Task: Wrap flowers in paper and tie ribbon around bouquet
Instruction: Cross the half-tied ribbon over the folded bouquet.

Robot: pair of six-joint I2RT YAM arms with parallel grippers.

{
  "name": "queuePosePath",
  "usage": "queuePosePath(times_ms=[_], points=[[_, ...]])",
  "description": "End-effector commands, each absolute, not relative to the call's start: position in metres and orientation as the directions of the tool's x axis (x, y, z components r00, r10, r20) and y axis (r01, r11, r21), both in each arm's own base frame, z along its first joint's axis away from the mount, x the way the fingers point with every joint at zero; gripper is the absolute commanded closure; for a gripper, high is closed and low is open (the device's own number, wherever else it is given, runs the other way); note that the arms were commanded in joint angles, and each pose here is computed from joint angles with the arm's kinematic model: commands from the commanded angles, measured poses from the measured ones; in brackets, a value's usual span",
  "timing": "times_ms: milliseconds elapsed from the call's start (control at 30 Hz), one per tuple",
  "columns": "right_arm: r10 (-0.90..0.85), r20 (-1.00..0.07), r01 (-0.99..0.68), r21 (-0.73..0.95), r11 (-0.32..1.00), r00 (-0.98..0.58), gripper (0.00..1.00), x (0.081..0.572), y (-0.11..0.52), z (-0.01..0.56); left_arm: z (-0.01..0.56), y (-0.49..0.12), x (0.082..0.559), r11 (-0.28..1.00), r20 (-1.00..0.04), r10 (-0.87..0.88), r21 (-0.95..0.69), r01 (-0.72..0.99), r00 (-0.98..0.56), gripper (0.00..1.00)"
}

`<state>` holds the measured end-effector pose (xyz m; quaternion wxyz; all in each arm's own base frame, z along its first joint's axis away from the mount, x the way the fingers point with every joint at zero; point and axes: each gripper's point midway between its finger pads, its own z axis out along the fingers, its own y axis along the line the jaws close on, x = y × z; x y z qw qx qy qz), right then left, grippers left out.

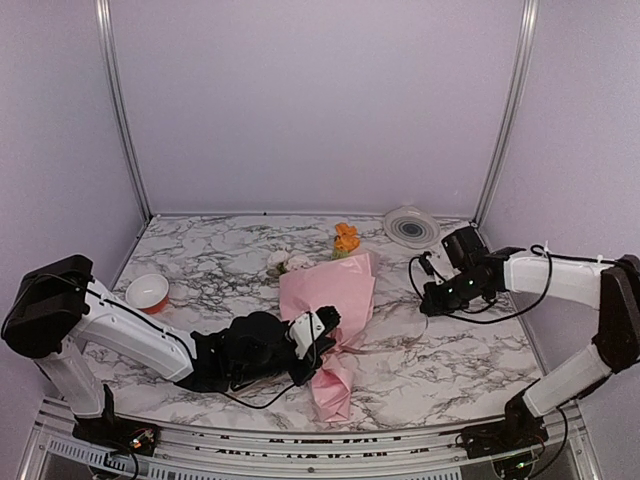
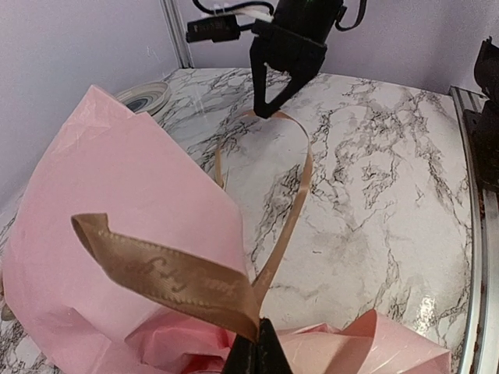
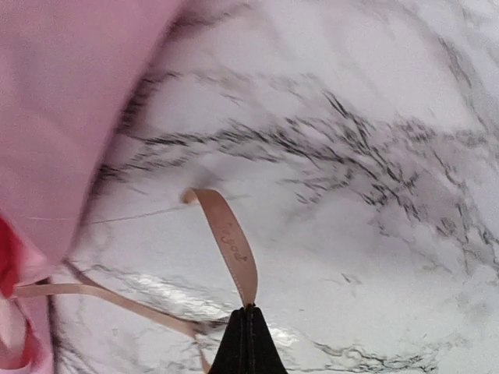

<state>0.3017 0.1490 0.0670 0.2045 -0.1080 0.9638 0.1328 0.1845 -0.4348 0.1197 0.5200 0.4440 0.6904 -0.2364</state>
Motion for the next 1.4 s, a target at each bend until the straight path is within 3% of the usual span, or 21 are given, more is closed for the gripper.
queuePosePath(times_ms=[0,133,267,633,833,900,1133,1200,1367], points=[[-0.241,-0.710,-0.609,0.323,0.724,-0.662,1.00,0.292,0.244,0.202,0.129,-0.444,0.182,0.484,-0.934,0.357,0.166,0.859,-0.021,1.00],[-0.188,-0.845,-0.777,0.344,0.527,-0.501,1.00,0.262,0.310,0.288,0.126,-0.449,0.174,0.462,-0.924,0.381,0.207,0.862,0.017,1.00],[-0.109,-0.874,-0.813,0.387,0.435,-0.474,1.00,0.257,0.357,0.314,0.124,-0.452,0.164,0.438,-0.913,0.403,0.248,0.864,0.057,1.00],[-0.273,-0.850,-0.893,0.421,0.162,-0.450,1.00,0.201,0.501,0.291,0.122,-0.455,0.157,0.427,-0.900,0.426,0.291,0.856,0.093,1.00],[-0.323,-0.801,-0.864,0.478,0.160,-0.503,1.00,0.199,0.523,0.258,0.118,-0.453,0.157,0.431,-0.898,0.432,0.288,0.855,0.085,1.00],[-0.340,-0.790,-0.860,0.484,0.163,-0.510,0.88,0.199,0.525,0.250,0.117,-0.454,0.157,0.431,-0.897,0.434,0.289,0.855,0.084,1.00],[-0.364,-0.807,-0.885,0.413,0.214,-0.464,0.21,0.215,0.518,0.255,0.116,-0.454,0.158,0.433,-0.896,0.436,0.290,0.853,0.083,1.00],[-0.363,-0.810,-0.887,0.405,0.222,-0.461,0.11,0.223,0.513,0.260,0.116,-0.453,0.158,0.435,-0.897,0.435,0.288,0.853,0.081,1.00],[-0.318,-0.841,-0.894,0.368,0.256,-0.437,0.01,0.253,0.467,0.286,0.117,-0.450,0.159,0.446,-0.901,0.429,0.277,0.851,0.068,1.00]])
